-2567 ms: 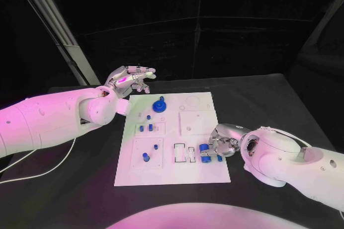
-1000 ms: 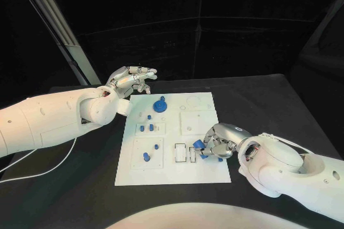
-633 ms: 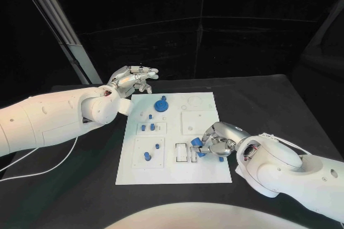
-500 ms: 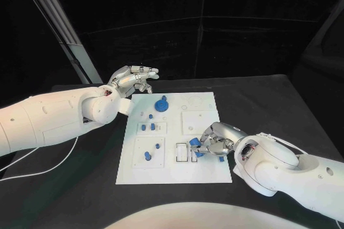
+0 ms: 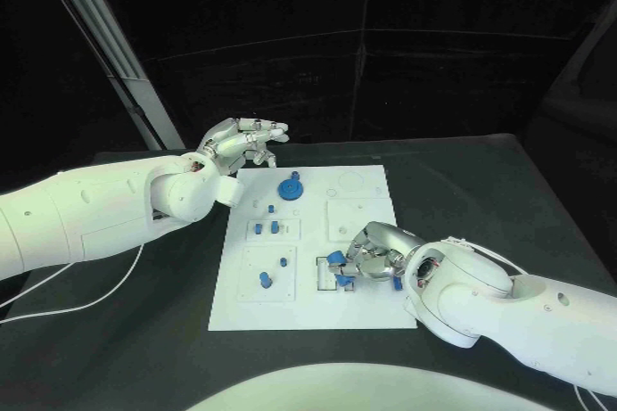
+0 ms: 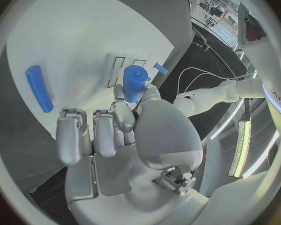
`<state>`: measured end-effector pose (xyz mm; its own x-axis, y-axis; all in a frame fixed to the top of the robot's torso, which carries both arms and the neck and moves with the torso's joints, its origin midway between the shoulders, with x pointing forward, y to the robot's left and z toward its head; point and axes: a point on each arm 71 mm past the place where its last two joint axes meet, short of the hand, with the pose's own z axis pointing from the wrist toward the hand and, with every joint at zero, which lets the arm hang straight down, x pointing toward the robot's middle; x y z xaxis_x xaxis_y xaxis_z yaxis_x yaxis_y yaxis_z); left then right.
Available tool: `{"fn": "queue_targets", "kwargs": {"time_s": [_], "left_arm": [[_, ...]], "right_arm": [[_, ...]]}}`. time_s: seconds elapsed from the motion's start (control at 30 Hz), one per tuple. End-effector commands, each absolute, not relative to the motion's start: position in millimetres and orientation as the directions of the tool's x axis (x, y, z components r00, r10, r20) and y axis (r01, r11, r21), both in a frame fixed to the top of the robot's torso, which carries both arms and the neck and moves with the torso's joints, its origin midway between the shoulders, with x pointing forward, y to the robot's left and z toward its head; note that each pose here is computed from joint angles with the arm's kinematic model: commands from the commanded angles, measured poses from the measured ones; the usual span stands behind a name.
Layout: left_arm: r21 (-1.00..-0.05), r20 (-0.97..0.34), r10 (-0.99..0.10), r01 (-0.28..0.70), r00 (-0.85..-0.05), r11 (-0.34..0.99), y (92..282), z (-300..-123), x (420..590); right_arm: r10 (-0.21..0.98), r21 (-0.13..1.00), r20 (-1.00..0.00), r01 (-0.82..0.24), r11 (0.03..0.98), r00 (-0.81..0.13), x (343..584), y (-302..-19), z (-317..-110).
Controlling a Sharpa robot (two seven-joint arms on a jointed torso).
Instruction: Assemble the parts on the task board
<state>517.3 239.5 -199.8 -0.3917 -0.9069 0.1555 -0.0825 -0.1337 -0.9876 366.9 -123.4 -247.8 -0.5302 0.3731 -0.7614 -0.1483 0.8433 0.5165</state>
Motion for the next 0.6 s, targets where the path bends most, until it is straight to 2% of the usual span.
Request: {"fn": "queue_targets", "kwargs": {"time_s": [0.03,0.6], "left_arm": [[-0.987,0.159,-0.9,-0.081,-0.407,-0.138,236.9,-198.5,517.2],[-0.987,0.158,-0.901,-0.081,-0.404,-0.137,237.9,-198.5,517.3]], "right_arm": [[0.356,0.509,-0.756,-0.151,0.848,-0.55,367.6,-120.3,-249.5],[0.333,0.495,-0.768,-0.177,0.851,-0.547,370.3,-107.7,-251.2]]}}
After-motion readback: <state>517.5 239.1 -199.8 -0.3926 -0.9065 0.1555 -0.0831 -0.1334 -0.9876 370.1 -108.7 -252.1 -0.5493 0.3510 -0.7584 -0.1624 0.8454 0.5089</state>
